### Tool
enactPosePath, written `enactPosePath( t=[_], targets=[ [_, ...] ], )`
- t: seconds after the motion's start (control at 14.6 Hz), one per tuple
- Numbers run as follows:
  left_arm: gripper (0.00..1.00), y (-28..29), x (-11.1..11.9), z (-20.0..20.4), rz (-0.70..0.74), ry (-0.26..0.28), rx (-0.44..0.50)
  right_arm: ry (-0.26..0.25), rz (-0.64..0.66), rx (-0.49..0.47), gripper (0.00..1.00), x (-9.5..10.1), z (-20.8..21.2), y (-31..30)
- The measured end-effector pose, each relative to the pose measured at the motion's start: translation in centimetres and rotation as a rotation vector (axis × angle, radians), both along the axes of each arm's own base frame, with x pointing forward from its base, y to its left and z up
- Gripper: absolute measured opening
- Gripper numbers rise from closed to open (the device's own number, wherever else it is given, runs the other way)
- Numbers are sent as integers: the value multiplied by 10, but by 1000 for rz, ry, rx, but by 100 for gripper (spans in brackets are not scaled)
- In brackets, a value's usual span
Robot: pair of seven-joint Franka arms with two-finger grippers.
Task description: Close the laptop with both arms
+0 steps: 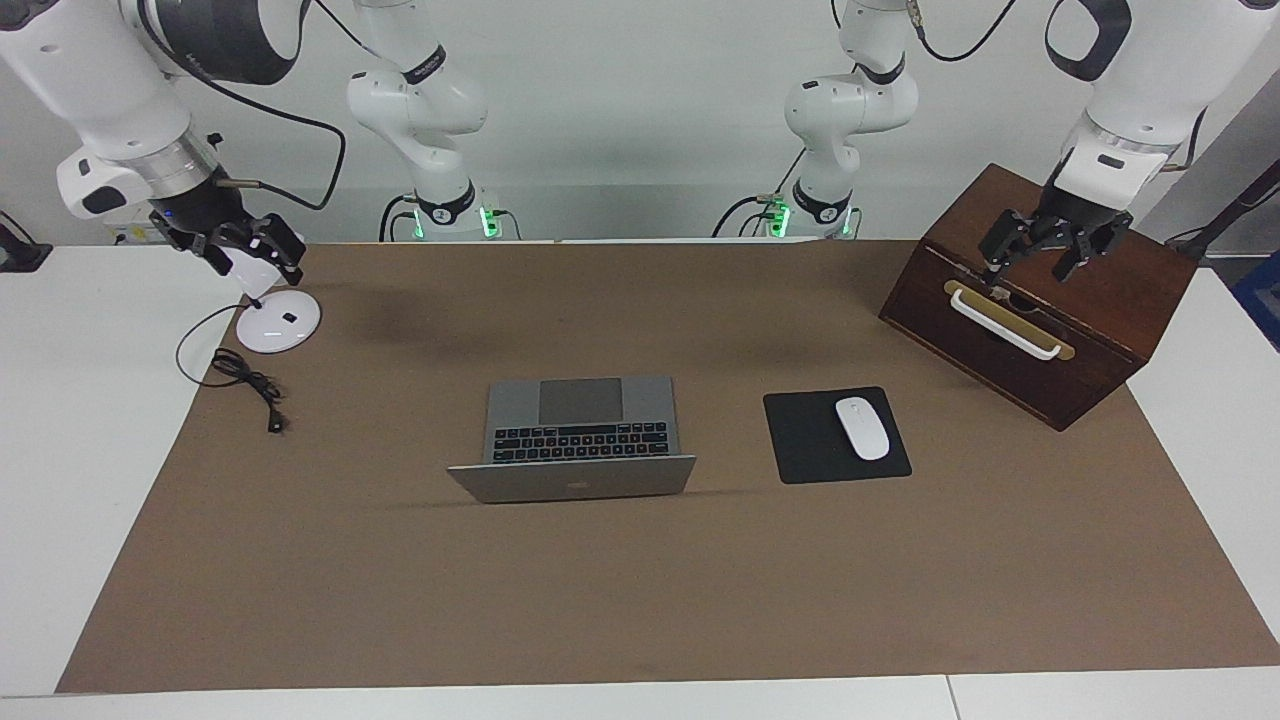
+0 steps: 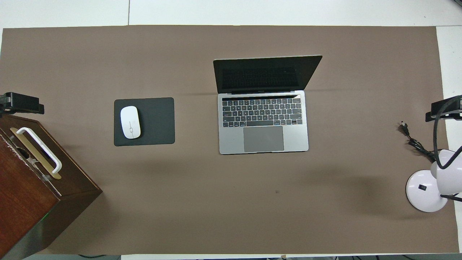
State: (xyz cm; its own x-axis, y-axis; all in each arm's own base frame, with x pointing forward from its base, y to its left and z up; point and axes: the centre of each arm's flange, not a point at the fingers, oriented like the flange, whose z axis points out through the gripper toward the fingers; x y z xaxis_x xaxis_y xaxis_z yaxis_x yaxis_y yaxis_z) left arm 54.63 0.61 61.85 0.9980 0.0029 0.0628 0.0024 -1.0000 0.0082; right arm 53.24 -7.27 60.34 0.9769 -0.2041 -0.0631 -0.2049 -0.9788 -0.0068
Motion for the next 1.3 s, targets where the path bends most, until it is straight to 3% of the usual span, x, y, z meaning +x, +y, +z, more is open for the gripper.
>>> enactPosePath(
  t=[0.21, 0.41, 0.48, 0.62, 0.69, 0.82, 1.03, 1.3],
  targets=[
    [100, 0, 0, 0, 0, 0, 0, -69, 2, -10, 100, 9, 3, 0],
    [100, 0, 0, 0, -2, 0, 0, -160, 1, -25, 100, 32, -7, -3],
    [100, 0, 0, 0, -2, 0, 0, -179, 1, -29, 91, 41, -14, -4],
    [100, 1, 0, 0, 0, 1, 0, -202, 4, -33, 89, 54, -27, -5],
    [100, 2, 0, 0, 0, 1, 0, -216, 6, -35, 81, 58, -30, -5],
    [100, 2, 0, 0, 1, 1, 0, -238, 35, -39, 77, 64, -33, -2],
    [100, 0, 0, 0, -3, 1, 0, -272, 184, -55, 41, 72, -36, 1],
    [100, -6, 0, 0, -12, 1, 1, -289, 234, -63, 1, 77, -36, 1]
  ],
)
